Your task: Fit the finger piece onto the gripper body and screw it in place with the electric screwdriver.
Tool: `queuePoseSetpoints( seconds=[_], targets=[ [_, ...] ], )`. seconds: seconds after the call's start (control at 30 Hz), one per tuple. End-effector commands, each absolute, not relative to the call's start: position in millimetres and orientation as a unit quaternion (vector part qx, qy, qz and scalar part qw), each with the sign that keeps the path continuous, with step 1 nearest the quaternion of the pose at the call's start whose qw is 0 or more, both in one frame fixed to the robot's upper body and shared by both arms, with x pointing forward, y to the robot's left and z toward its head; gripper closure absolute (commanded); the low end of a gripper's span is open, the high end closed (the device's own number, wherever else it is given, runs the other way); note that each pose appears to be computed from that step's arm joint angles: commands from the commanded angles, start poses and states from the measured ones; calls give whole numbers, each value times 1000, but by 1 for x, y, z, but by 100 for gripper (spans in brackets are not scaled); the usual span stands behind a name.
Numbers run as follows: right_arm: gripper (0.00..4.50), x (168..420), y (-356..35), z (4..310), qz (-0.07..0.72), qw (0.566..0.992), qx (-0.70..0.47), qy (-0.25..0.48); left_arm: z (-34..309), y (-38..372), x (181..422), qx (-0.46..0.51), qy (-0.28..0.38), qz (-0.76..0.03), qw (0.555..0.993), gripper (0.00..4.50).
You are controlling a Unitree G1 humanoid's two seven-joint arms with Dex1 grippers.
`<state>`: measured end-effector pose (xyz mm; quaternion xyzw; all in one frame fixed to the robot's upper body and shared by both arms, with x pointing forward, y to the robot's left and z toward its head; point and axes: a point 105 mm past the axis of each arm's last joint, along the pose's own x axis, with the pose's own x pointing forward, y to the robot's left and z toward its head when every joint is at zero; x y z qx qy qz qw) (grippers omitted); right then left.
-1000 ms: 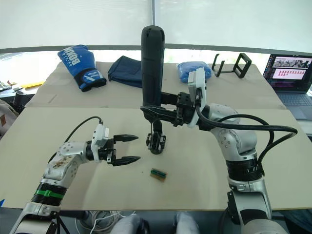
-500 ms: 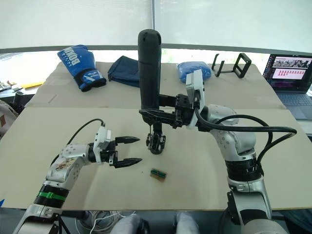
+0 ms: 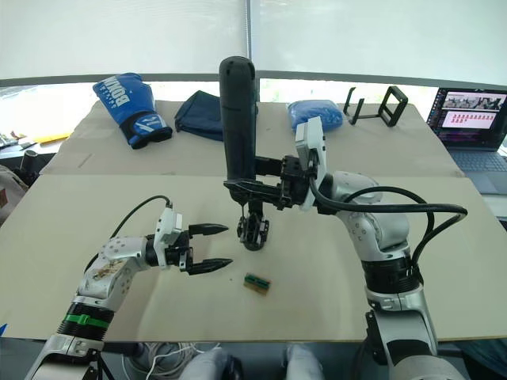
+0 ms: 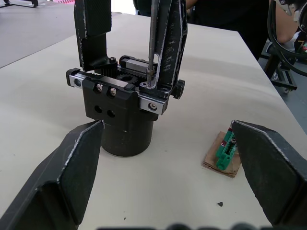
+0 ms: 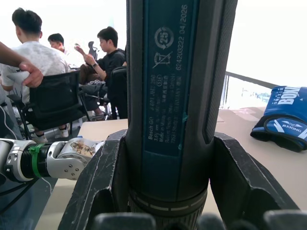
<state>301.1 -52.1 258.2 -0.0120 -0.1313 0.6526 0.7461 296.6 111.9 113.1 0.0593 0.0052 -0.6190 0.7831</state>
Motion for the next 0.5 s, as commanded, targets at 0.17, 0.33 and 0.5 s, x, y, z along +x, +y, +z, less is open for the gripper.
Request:
queuePoseSetpoints(
  seconds=[0.17,0.33,0.5],
  targets=[
    [256,296,-54,285,652,735,-28,-186,120,110,297,68,-12,-621,781,0],
    [256,297,-54,285,652,735,-29,-184,120,111,298,68,-12,-621,781,0],
    [256,296,-54,283,655,733,-31,-180,120,111,298,67,-12,-620,782,0]
  ],
)
